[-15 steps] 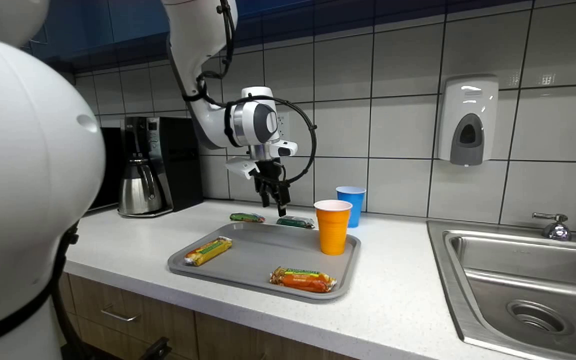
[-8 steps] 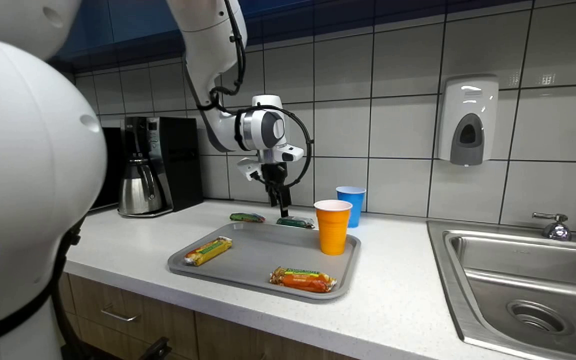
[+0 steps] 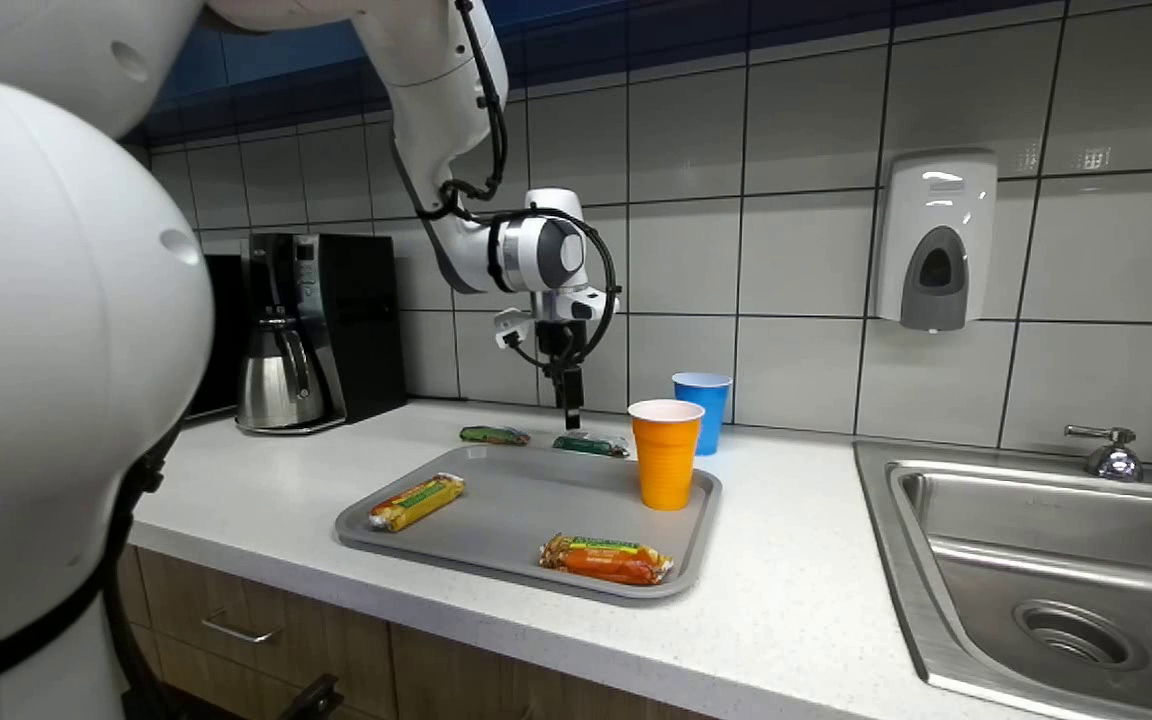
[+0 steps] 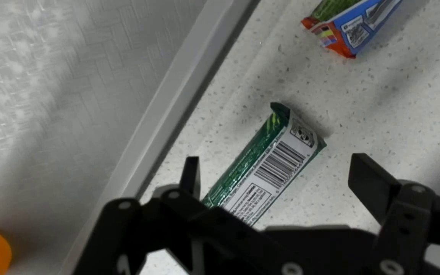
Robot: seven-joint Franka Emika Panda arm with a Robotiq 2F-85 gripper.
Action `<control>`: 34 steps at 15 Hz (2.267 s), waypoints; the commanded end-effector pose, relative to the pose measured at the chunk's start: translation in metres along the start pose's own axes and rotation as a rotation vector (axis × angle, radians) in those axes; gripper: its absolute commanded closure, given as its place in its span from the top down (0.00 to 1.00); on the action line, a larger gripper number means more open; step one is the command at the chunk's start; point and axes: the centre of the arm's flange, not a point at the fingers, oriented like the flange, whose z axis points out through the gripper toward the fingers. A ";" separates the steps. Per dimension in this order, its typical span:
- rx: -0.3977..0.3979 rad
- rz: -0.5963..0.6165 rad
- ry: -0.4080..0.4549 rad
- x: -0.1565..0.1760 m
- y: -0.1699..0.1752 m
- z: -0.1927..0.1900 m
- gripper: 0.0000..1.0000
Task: Pick up the candy bars on the table and place them on the tray
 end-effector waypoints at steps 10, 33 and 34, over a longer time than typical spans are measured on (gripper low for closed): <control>-0.024 0.295 0.001 0.038 -0.009 0.024 1.00; -0.015 0.381 0.007 0.038 -0.015 0.041 0.42; -0.014 0.380 0.007 0.038 -0.015 0.040 0.33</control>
